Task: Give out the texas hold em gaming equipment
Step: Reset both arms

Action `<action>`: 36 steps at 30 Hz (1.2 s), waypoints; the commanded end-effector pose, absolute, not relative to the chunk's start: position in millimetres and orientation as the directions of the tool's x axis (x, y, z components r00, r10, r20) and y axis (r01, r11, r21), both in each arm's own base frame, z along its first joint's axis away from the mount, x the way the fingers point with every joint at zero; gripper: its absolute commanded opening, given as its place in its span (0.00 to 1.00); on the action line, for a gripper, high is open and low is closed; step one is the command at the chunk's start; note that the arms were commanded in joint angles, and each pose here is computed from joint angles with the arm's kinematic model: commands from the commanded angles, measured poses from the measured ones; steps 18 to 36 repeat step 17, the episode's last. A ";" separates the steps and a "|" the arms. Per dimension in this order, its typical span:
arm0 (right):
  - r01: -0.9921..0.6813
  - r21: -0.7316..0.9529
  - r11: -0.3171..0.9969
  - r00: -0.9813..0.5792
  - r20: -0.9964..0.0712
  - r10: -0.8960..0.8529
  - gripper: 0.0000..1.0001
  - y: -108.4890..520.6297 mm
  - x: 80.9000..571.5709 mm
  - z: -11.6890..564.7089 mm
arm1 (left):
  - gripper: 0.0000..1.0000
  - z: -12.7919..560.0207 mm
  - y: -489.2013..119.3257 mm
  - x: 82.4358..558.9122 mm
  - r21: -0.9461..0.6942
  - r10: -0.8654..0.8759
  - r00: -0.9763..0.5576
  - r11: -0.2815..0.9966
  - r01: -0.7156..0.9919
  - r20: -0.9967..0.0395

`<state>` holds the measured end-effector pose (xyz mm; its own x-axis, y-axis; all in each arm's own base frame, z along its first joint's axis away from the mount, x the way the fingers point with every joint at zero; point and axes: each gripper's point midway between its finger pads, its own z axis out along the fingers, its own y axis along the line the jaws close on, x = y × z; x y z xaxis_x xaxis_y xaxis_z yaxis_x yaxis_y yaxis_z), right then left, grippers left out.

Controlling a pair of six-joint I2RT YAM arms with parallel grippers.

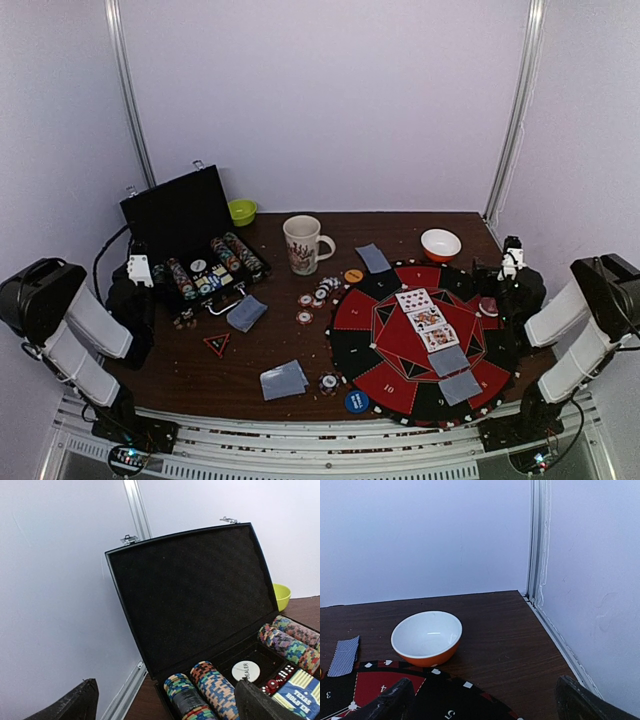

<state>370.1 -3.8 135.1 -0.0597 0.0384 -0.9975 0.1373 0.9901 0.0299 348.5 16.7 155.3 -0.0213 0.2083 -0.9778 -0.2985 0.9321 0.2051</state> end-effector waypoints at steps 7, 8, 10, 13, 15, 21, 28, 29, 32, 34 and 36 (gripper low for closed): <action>0.152 0.047 0.987 -0.079 -0.995 0.059 1.00 -10.8 375.0 132.6 | 0.98 157.9 8.4 372.8 0.155 0.157 -0.001 0.969 -0.192 -0.988; 0.152 0.046 0.987 -0.081 -0.995 0.059 1.00 -10.8 374.9 131.8 | 0.98 156.9 8.7 373.0 0.151 0.153 -0.008 0.969 -0.193 -0.988; 0.152 0.046 0.987 -0.080 -0.995 0.059 1.00 -10.7 375.1 132.3 | 0.98 159.6 8.7 373.1 0.153 0.157 0.006 0.969 -0.193 -0.988; 0.152 0.047 0.987 -0.084 -0.995 0.061 1.00 -10.7 375.4 131.2 | 0.98 159.5 9.1 373.3 0.150 0.154 0.004 0.969 -0.195 -0.988; 0.151 0.048 0.987 -0.083 -0.995 0.062 1.00 -10.4 375.6 131.4 | 0.98 158.8 10.5 372.3 0.149 0.152 0.002 0.968 -0.203 -0.988; 0.152 0.048 0.987 -0.081 -0.995 0.061 1.00 -10.7 375.3 131.9 | 0.98 159.5 18.7 370.8 0.129 0.134 0.002 0.960 -0.249 -0.991; 0.152 0.048 0.987 -0.081 -0.995 0.061 1.00 -10.7 375.3 131.9 | 0.98 159.5 18.7 370.8 0.129 0.134 0.002 0.960 -0.249 -0.991; 0.152 0.048 0.987 -0.081 -0.995 0.061 1.00 -10.7 375.3 131.9 | 0.98 159.5 18.7 370.8 0.129 0.134 0.002 0.960 -0.249 -0.991; 0.152 0.048 0.987 -0.081 -0.995 0.061 1.00 -10.7 375.3 131.9 | 0.98 159.5 18.7 370.8 0.129 0.134 0.002 0.960 -0.249 -0.991; 0.152 0.048 0.987 -0.081 -0.995 0.061 1.00 -10.7 375.3 131.9 | 0.98 159.5 18.7 370.8 0.129 0.134 0.002 0.960 -0.249 -0.991; 0.152 0.048 0.987 -0.081 -0.995 0.061 1.00 -10.7 375.3 131.9 | 0.98 159.5 18.7 370.8 0.129 0.134 0.002 0.960 -0.249 -0.991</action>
